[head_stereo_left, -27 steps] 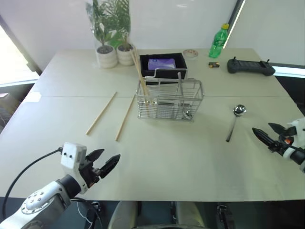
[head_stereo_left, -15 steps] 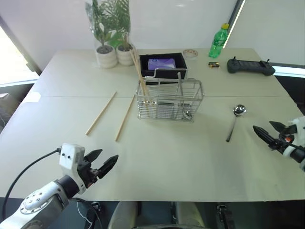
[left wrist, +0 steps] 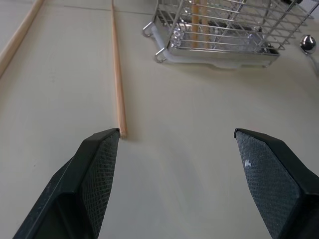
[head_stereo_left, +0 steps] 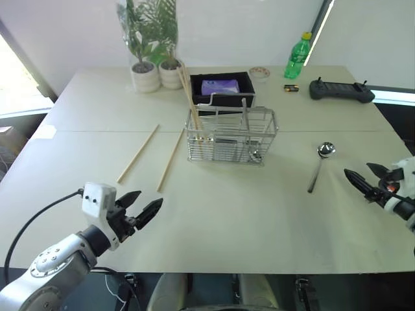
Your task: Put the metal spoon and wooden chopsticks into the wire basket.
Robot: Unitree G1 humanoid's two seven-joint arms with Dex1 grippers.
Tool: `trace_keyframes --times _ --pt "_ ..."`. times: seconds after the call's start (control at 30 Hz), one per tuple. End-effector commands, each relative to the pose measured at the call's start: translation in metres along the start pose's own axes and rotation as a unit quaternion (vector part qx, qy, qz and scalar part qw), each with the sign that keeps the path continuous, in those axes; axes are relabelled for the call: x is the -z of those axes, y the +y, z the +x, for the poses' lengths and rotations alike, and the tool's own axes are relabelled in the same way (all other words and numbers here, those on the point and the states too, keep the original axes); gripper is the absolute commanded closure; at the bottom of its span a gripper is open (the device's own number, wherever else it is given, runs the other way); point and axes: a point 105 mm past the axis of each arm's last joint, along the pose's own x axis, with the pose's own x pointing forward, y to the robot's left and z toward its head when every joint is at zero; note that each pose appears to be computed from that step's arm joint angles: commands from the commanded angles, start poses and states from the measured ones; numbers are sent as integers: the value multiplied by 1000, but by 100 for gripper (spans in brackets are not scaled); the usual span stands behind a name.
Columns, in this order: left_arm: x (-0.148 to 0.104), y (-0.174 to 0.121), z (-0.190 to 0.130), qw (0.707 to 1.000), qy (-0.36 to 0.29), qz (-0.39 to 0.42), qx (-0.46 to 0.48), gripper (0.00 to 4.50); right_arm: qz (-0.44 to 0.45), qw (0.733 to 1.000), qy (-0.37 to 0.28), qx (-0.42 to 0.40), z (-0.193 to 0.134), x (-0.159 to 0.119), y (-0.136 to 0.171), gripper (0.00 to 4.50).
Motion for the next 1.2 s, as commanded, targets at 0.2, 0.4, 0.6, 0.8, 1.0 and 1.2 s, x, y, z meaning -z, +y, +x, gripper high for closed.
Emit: trace_keyframes --times 0.2,0.4,0.6,0.8,1.0,1.2 --pt "-63 0 -6 994 -24 38 99 64 -20 999 1 38 10 -26 7 114" --pt "-125 -41 -10 955 -13 131 265 64 48 994 34 91 38 -44 32 114" --pt "-154 -70 -5 913 1 190 360 64 101 984 50 135 60 -60 55 114" --pt "-158 -84 4 893 6 199 404 64 120 971 92 186 67 -50 53 114" --pt "-158 -86 12 885 4 212 415 64 143 951 128 242 57 -27 40 114" --pt "-163 -83 14 884 -2 215 414 64 176 950 129 221 65 -22 56 114"
